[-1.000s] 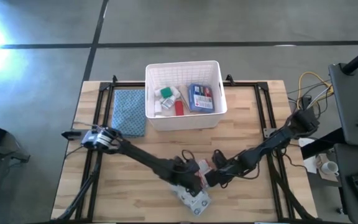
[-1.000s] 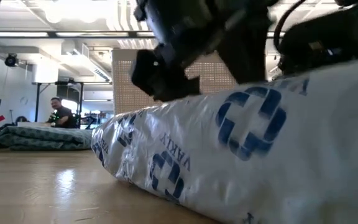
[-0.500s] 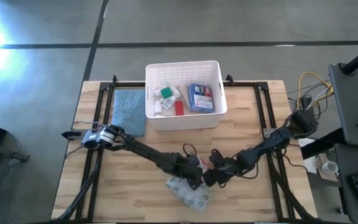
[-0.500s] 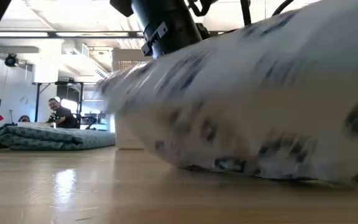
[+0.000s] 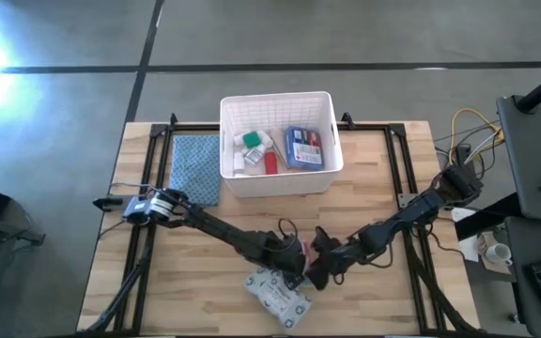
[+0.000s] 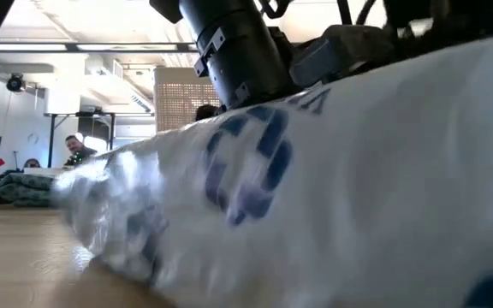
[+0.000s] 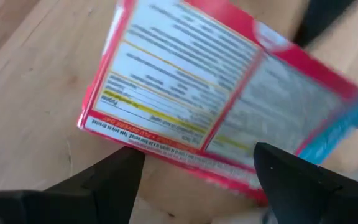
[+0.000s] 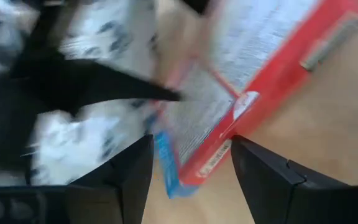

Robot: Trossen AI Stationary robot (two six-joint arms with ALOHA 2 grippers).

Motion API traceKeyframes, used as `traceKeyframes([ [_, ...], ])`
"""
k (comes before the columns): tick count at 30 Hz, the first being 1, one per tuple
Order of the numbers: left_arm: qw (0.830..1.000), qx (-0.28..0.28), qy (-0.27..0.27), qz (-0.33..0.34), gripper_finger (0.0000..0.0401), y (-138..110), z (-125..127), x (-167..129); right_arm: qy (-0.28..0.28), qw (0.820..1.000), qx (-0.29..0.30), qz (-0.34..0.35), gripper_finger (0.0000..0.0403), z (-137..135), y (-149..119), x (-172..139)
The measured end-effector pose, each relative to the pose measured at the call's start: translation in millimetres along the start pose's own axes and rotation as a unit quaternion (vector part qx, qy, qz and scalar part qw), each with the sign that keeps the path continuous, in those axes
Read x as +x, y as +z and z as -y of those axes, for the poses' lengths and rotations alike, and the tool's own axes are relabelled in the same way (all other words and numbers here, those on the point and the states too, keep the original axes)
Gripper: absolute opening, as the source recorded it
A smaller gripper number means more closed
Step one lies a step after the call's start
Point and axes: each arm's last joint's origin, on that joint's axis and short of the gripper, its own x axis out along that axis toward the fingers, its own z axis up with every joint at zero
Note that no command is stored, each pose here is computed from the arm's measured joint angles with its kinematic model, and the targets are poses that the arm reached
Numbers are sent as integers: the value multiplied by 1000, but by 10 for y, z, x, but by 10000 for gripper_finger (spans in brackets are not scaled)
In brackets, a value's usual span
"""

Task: Pick & place medical supplies in basket/bin
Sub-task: Put the red bandage box into the white container

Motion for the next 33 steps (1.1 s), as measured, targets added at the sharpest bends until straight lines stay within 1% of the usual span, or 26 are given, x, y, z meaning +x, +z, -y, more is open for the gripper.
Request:
traceKeyframes([
  [2,1000,1,0,-1,281,-11,-12,8,24,1000,-4,-2,205,-40,26,-4],
  [3,1000,1,1,-1,281,-19,-19,13,25,1000,-3,-2,205,-45,38,-5],
  [8,1000,1,4,-1,281,-39,-42,34,12,1000,25,2,205,-10,101,9],
  [13,1000,1,2,3,281,-47,-42,41,5,999,37,8,205,29,167,20],
  [15,1000,1,2,3,281,-48,-43,43,-13,999,43,12,205,67,181,22],
  [18,1000,5,1,3,281,-48,-41,43,-70,993,86,32,205,170,181,12],
  [20,1000,8,1,3,281,-47,-40,43,-84,990,111,34,205,219,173,13],
  [23,1000,9,1,2,281,-56,-48,52,-86,989,122,24,205,253,160,19],
  [29,1000,11,5,0,281,-117,-74,90,-83,989,120,24,206,251,175,11],
  [33,1000,11,5,1,281,-133,-79,101,-67,990,124,-9,205,279,171,119],
])
